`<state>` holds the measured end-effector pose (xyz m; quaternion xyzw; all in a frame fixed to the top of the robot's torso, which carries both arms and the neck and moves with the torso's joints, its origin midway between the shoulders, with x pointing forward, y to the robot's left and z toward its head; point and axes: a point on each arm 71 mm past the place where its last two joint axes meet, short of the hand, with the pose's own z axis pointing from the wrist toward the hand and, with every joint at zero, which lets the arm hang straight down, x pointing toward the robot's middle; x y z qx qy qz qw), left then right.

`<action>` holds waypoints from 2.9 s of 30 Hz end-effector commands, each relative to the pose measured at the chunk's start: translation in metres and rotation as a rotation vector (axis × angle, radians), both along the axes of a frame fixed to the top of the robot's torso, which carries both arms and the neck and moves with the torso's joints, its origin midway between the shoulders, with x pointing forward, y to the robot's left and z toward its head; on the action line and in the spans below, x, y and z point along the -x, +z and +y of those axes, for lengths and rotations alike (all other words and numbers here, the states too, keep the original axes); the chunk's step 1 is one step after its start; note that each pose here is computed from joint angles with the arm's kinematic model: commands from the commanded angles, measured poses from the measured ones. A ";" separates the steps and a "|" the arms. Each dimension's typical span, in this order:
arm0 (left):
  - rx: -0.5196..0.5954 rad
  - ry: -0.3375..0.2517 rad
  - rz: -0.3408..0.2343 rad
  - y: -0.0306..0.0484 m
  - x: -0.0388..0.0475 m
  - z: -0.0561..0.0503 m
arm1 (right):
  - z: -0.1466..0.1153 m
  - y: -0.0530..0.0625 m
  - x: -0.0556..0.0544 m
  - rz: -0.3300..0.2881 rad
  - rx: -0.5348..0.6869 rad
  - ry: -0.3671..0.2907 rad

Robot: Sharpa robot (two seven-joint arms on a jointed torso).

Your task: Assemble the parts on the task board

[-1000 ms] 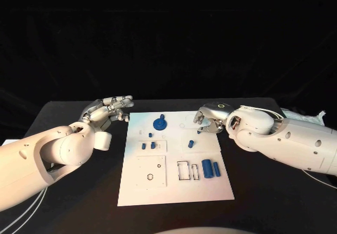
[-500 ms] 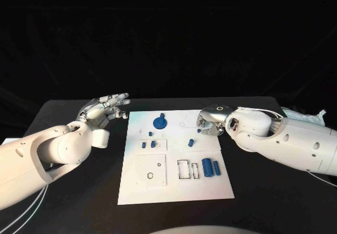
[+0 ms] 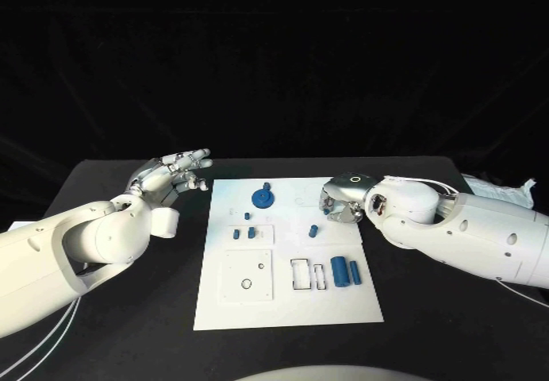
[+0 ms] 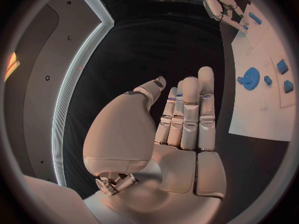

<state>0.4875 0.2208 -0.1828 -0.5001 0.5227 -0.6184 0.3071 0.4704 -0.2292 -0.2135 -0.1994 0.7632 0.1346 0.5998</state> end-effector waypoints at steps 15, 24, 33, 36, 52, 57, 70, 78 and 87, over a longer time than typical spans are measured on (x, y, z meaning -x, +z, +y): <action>0.002 -0.009 0.004 -0.0001 0.0006 -0.001 | 0.002 -0.008 -0.001 0.054 0.039 0.006; -0.002 -0.013 0.005 -0.0002 0.0009 -0.002 | 0.004 -0.008 -0.003 0.039 0.033 0.004; -0.008 -0.014 0.005 -0.0003 0.0010 -0.001 | 0.004 -0.003 -0.002 0.010 -0.055 -0.023; -0.009 -0.015 0.005 -0.0003 0.0010 -0.001 | 0.002 0.001 -0.002 0.003 -0.099 -0.042; -0.011 -0.016 0.008 -0.0008 0.0004 -0.001 | 0.006 0.024 0.009 -0.007 -0.228 -0.048; -0.009 -0.019 0.007 -0.0009 0.0001 -0.002 | 0.030 0.031 0.022 0.001 -0.280 0.019; -0.003 -0.032 0.008 -0.0015 -0.0005 -0.008 | 0.099 0.019 0.056 0.057 -0.338 0.207; 0.000 -0.037 0.008 -0.0022 -0.0009 -0.010 | 0.124 -0.006 0.067 0.105 -0.331 0.258; -0.001 -0.037 0.010 -0.0033 -0.0014 -0.009 | 0.130 -0.021 0.070 0.138 -0.300 0.267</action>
